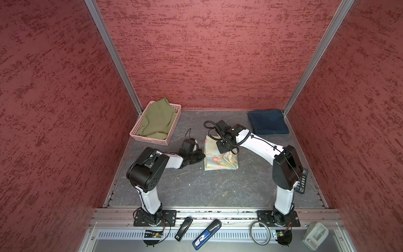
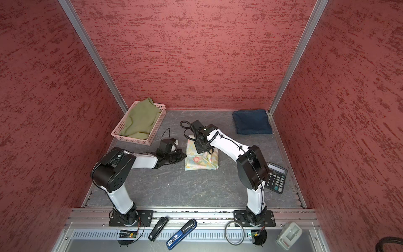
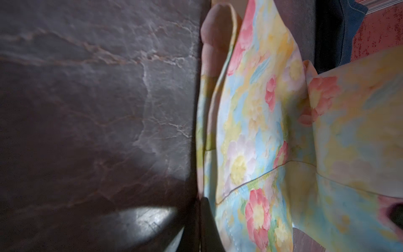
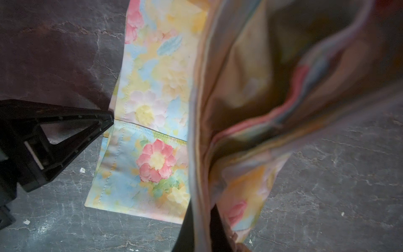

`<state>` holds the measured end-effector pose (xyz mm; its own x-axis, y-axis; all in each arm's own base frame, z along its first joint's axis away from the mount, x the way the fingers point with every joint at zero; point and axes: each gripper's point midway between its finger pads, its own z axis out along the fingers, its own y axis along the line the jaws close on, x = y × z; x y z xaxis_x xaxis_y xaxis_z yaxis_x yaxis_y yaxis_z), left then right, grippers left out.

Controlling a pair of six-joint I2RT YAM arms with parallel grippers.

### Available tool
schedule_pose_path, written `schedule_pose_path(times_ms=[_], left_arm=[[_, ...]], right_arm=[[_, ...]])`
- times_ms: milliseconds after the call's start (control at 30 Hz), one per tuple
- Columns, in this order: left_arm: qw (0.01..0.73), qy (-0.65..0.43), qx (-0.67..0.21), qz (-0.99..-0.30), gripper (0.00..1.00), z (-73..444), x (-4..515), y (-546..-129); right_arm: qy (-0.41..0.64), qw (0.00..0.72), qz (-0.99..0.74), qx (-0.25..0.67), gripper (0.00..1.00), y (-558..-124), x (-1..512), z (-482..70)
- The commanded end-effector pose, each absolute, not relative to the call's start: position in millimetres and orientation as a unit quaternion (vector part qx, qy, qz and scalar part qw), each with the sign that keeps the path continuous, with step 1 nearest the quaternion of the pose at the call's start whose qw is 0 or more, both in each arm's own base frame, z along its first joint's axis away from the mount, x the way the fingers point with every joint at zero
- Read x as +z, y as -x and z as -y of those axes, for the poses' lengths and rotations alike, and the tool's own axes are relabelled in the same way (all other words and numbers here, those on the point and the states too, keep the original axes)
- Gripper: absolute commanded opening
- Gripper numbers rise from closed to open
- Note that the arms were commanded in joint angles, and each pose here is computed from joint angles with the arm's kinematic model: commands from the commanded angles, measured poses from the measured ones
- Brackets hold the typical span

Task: Fold and stack the skirts

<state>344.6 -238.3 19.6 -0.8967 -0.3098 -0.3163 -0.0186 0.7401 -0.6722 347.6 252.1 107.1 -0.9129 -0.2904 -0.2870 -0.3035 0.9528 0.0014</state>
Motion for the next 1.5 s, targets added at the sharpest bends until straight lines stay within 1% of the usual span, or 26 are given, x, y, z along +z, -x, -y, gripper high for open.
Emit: schedule_pose_path(times_ms=[0, 67, 133, 233, 267, 333, 400, 500, 600, 633, 733, 767, 933, 1000, 1133, 1267, 1467], left_arm=[[0.181, 0.101, -0.329, -0.921, 0.04, 231.6, 0.1, -331.8], [0.181, 0.103, -0.329, -0.921, 0.04, 230.6, 1.1, -331.4], [0.184, 0.106, -0.329, -0.920, 0.04, 228.7, 2.6, -332.0], [0.185, 0.107, -0.329, -0.920, 0.04, 226.9, 4.5, -332.3], [0.186, 0.107, -0.328, -0.920, 0.04, 226.2, 5.4, -332.7], [0.188, 0.108, -0.327, -0.920, 0.04, 224.4, 6.0, -332.5], [0.188, 0.111, -0.328, -0.919, 0.04, 221.9, 7.0, -332.5], [0.193, 0.115, -0.328, -0.917, 0.04, 216.6, 9.2, -332.2], [0.197, 0.118, -0.327, -0.917, 0.04, 211.9, 11.5, -332.5], [0.198, 0.119, -0.327, -0.916, 0.04, 210.2, 12.4, -333.1], [0.201, 0.121, -0.326, -0.916, 0.04, 206.9, 15.1, -334.8], [0.203, 0.121, -0.325, -0.916, 0.04, 205.8, 15.6, -335.1], [0.207, 0.123, -0.322, -0.916, 0.04, 202.0, 17.8, -336.3], [0.206, 0.124, -0.319, -0.917, 0.04, 200.8, 17.4, -335.9], [0.204, 0.123, -0.318, -0.918, 0.04, 200.1, 16.8, -333.9], [0.197, 0.118, -0.319, -0.919, 0.04, 204.1, 16.1, -335.8], [0.190, 0.107, -0.307, -0.926, 0.04, 209.0, 9.7, -337.0]], right_arm=[[0.146, 0.153, -0.977, 0.025, 0.03, -354.5, 110.0, -258.6], [0.149, 0.149, -0.977, 0.034, 0.03, -354.9, 105.0, -265.8], [0.152, 0.145, -0.977, 0.042, 0.06, -354.2, 100.1, -274.0], [0.156, 0.138, -0.976, 0.061, 0.06, -352.0, 94.8, -288.1], [0.159, 0.135, -0.976, 0.068, 0.07, -350.4, 93.1, -293.6], [0.162, 0.132, -0.975, 0.074, 0.14, -348.6, 92.1, -300.4], [0.166, 0.128, -0.974, 0.081, 0.16, -347.3, 90.6, -305.3], [0.175, 0.122, -0.972, 0.102, 0.17, -343.3, 93.9, -313.6], [0.184, 0.125, -0.967, 0.128, 0.28, -339.9, 109.1, -319.7], [0.185, 0.129, -0.965, 0.135, 0.31, -339.5, 116.5, -320.7], [0.189, 0.135, -0.960, 0.155, 0.45, -334.7, 134.5, -324.0], [0.189, 0.138, -0.958, 0.163, 0.47, -333.2, 141.0, -325.0], [0.165, 0.184, -0.947, 0.204, 0.48, -338.0, 185.9, -319.8], [0.143, 0.195, -0.947, 0.209, 0.49, -343.0, 193.0, -308.2], [0.110, 0.187, -0.957, 0.190, 0.47, -342.4, 169.9, -287.5], [0.076, 0.181, -0.958, 0.208, 0.44, -338.2, 141.1, -288.5], [0.059, 0.188, -0.959, 0.202, 0.46, -359.3, 122.1, -299.4]])
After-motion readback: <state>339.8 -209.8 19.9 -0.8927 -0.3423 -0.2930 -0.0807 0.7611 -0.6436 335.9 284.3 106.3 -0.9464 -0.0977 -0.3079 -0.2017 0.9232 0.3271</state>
